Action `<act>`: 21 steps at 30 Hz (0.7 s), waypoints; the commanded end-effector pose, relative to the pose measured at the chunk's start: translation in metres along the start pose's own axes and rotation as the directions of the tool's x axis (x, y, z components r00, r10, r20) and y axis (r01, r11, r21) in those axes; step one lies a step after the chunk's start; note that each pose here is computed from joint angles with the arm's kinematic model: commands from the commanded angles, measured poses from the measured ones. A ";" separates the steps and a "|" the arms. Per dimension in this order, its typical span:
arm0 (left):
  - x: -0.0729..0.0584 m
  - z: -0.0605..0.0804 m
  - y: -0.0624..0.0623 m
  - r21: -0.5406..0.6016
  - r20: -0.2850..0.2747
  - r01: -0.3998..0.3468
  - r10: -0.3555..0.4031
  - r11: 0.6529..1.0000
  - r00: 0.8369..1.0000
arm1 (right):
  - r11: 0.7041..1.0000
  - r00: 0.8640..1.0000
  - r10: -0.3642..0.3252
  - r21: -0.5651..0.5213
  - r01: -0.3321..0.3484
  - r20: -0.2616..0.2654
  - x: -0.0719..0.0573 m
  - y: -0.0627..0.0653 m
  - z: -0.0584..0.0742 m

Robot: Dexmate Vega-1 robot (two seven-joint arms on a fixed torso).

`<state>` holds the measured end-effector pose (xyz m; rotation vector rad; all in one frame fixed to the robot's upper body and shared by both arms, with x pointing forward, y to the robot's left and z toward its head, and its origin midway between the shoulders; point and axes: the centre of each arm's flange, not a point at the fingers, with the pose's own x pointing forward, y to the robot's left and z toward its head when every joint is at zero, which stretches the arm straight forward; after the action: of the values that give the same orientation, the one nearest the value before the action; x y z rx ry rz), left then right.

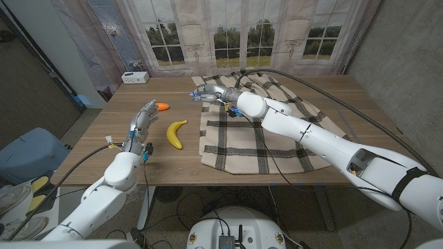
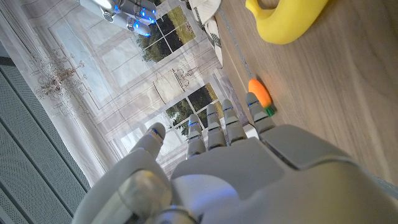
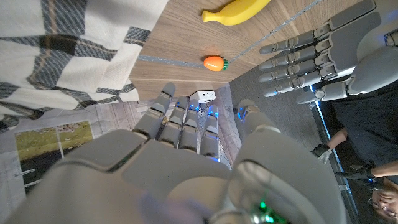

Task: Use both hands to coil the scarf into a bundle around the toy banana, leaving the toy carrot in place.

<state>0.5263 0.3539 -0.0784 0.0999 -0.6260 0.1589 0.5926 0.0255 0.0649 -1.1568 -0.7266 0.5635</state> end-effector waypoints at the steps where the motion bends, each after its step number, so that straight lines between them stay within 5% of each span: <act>1: -0.004 -0.003 0.003 -0.008 -0.002 -0.012 0.012 1.000 1.000 | 0.987 1.000 0.006 -0.158 -0.002 0.022 0.016 0.011 0.018; 21: -0.013 -0.005 0.004 -0.016 0.010 -0.017 0.017 1.000 1.000 | 0.948 0.990 0.098 -0.312 -0.062 0.100 0.043 0.031 0.046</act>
<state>0.5225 0.3563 -0.0840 0.0854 -0.6362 0.1677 0.5893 0.0689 0.0596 -1.3426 -0.8195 0.5585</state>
